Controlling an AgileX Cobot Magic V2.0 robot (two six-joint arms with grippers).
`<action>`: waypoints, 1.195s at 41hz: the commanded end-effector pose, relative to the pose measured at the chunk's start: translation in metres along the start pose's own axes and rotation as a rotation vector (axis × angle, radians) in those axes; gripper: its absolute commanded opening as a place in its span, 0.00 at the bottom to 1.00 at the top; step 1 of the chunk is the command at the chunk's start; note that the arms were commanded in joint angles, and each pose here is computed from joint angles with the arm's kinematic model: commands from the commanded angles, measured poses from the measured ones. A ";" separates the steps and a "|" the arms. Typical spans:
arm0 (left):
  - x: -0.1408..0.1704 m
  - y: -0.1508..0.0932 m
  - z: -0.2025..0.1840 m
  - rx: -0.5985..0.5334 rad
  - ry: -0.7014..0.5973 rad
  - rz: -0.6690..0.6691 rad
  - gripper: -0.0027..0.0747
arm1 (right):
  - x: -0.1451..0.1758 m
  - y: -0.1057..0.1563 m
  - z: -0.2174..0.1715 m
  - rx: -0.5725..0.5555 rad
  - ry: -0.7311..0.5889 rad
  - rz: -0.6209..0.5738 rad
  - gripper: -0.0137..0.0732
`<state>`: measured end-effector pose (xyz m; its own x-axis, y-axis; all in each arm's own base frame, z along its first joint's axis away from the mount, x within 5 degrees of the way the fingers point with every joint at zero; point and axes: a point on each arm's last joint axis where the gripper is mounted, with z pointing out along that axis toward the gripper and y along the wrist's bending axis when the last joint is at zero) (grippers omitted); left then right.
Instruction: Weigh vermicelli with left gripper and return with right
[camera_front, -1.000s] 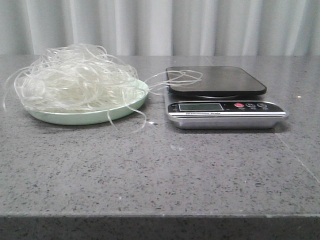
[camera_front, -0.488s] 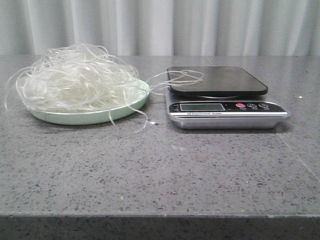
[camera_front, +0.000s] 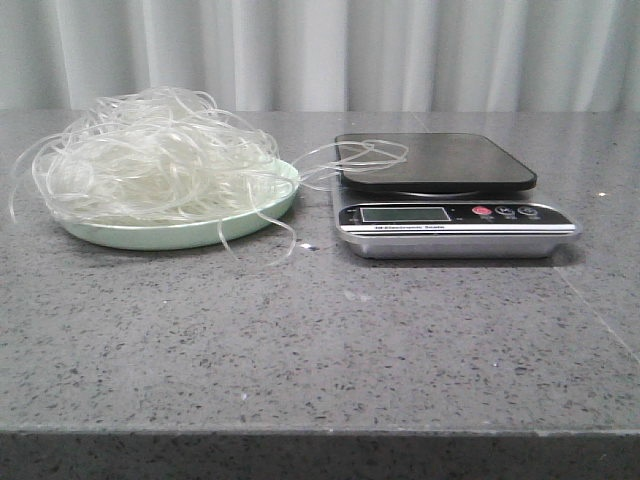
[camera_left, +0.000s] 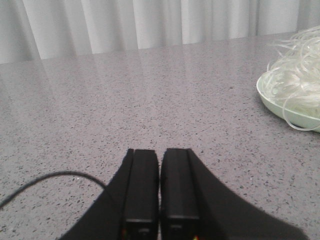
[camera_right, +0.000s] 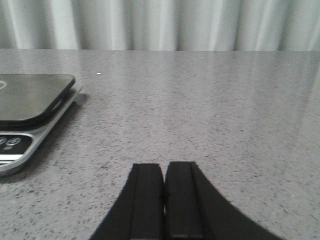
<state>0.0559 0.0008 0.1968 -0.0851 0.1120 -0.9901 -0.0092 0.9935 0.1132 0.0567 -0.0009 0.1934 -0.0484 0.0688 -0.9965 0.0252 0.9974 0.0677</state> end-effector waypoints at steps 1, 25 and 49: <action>-0.005 0.001 -0.001 -0.013 -0.085 -0.021 0.21 | -0.011 -0.001 -0.002 0.024 -0.107 0.013 0.33; -0.005 0.001 -0.001 -0.013 -0.085 -0.021 0.21 | -0.010 -0.001 -0.002 0.024 -0.097 0.013 0.33; -0.005 0.001 -0.001 -0.013 -0.085 -0.021 0.21 | -0.010 -0.001 -0.002 0.024 -0.097 0.013 0.33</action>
